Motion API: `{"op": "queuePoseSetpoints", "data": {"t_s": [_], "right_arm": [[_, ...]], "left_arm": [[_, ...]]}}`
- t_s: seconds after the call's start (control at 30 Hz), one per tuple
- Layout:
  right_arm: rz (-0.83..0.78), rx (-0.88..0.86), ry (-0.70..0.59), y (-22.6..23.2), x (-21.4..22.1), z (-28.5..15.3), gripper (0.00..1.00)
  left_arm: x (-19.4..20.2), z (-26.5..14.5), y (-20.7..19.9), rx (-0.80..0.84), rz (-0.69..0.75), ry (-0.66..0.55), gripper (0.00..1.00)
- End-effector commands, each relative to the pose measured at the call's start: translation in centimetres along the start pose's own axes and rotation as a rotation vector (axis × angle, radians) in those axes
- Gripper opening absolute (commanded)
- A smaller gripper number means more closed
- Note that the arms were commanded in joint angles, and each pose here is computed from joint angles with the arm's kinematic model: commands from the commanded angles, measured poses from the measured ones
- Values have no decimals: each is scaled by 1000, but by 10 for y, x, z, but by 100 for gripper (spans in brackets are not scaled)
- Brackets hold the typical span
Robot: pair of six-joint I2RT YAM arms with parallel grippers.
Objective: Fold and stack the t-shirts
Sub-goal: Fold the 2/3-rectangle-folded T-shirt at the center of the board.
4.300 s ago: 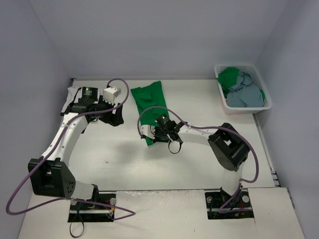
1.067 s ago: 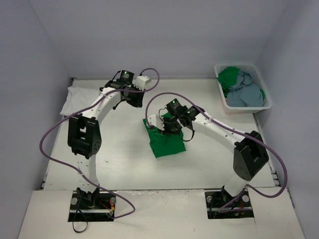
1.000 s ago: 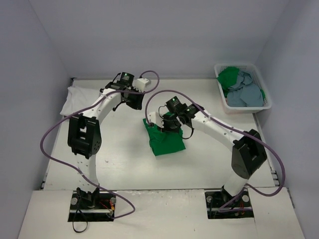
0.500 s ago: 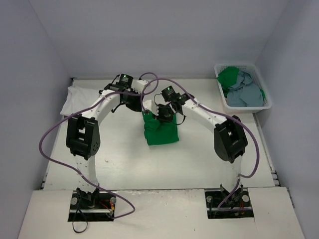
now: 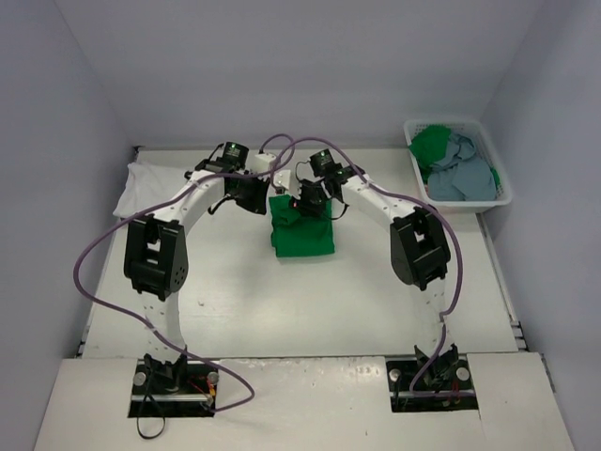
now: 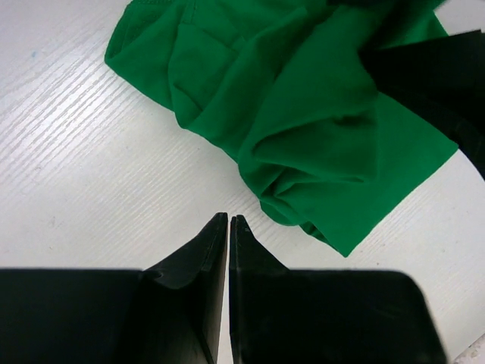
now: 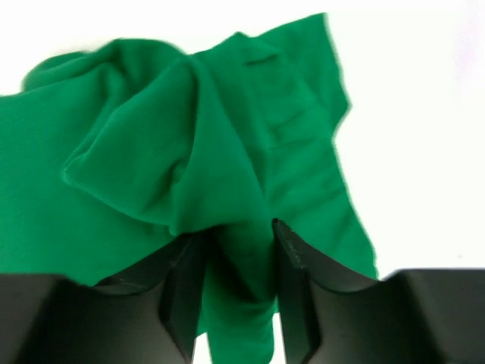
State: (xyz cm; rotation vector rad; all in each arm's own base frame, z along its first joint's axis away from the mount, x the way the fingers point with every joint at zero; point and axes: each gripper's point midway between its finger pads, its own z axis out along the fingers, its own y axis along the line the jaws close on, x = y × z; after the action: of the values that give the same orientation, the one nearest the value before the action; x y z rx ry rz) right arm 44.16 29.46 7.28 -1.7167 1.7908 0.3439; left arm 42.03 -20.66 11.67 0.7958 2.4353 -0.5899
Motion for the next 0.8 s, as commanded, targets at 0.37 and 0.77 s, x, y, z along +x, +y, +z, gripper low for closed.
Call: {"op": "queuePoseSetpoints", "data": {"t_s": [0.37,0.77], "right_arm": [[149,504,-107,-95,-16,-27,42],[219,603,-82,-113,9,7,31]], "left_arm": [[-35,-34,-24,47,63,-124,2],[-37,-36,-28,63,64,-131,2]]}}
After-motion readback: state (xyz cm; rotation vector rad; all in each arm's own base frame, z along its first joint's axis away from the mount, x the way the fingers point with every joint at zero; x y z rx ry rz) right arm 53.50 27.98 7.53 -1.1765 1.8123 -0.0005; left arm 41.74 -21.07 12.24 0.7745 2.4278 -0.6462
